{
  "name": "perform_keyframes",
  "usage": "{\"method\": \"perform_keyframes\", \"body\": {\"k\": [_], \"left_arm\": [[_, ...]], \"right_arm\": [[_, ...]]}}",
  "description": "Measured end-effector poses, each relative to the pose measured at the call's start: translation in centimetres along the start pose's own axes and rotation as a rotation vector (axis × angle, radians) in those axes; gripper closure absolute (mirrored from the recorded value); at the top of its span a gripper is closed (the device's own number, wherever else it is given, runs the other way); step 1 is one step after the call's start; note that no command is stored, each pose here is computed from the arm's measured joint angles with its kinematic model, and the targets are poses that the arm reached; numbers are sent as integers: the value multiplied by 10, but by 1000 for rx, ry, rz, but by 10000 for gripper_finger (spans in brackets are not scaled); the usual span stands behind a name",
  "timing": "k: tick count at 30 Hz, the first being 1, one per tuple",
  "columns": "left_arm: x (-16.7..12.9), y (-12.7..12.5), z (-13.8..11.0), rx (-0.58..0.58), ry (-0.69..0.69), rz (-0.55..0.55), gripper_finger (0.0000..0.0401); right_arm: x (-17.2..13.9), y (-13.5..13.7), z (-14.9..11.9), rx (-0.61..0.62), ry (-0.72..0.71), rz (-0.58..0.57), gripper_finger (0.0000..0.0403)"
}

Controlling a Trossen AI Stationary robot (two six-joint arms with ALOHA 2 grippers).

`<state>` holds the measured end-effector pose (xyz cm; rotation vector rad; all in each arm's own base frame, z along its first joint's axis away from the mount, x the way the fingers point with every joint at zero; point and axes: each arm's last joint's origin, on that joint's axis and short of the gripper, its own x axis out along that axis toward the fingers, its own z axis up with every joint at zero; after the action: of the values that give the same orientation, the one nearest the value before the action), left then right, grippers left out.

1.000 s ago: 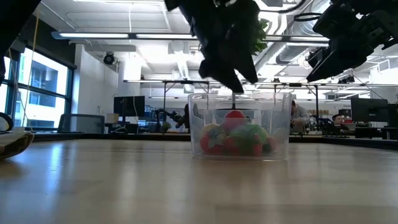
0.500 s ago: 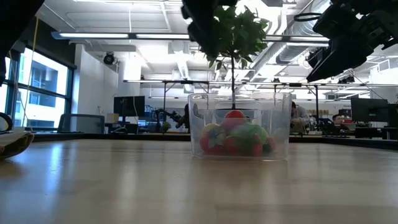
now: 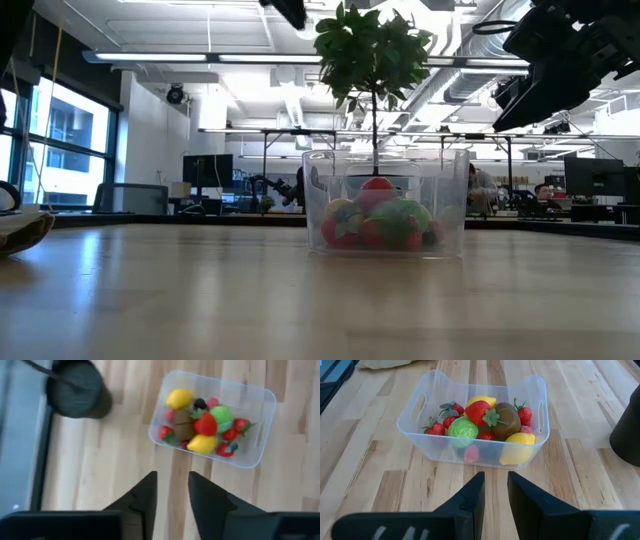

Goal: Pick and placing Produce into tupperware
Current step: Return to Home Position

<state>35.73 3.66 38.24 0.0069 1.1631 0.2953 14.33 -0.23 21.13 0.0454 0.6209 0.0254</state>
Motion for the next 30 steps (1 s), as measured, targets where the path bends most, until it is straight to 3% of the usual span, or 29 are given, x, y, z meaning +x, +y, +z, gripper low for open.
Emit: {"method": "perform_keyframes", "body": {"k": [5, 11, 17, 24, 30], "left_arm": [[-27, -13, -11, -14, -53, 122, 343], [-42, -39, -19, 63, -99, 193, 380], [-46, -53, -10, 84, -220, 171, 398], [-34, -60, 8, 200, -303, 163, 397], [-6, -58, 20, 271, -332, 54, 391]], "right_arm": [[0, 0, 0, 0, 0, 0, 329], [0, 0, 0, 0, 0, 0, 329], [0, 0, 0, 0, 0, 0, 329], [0, 0, 0, 0, 0, 0, 329], [0, 0, 0, 0, 0, 0, 329]]}}
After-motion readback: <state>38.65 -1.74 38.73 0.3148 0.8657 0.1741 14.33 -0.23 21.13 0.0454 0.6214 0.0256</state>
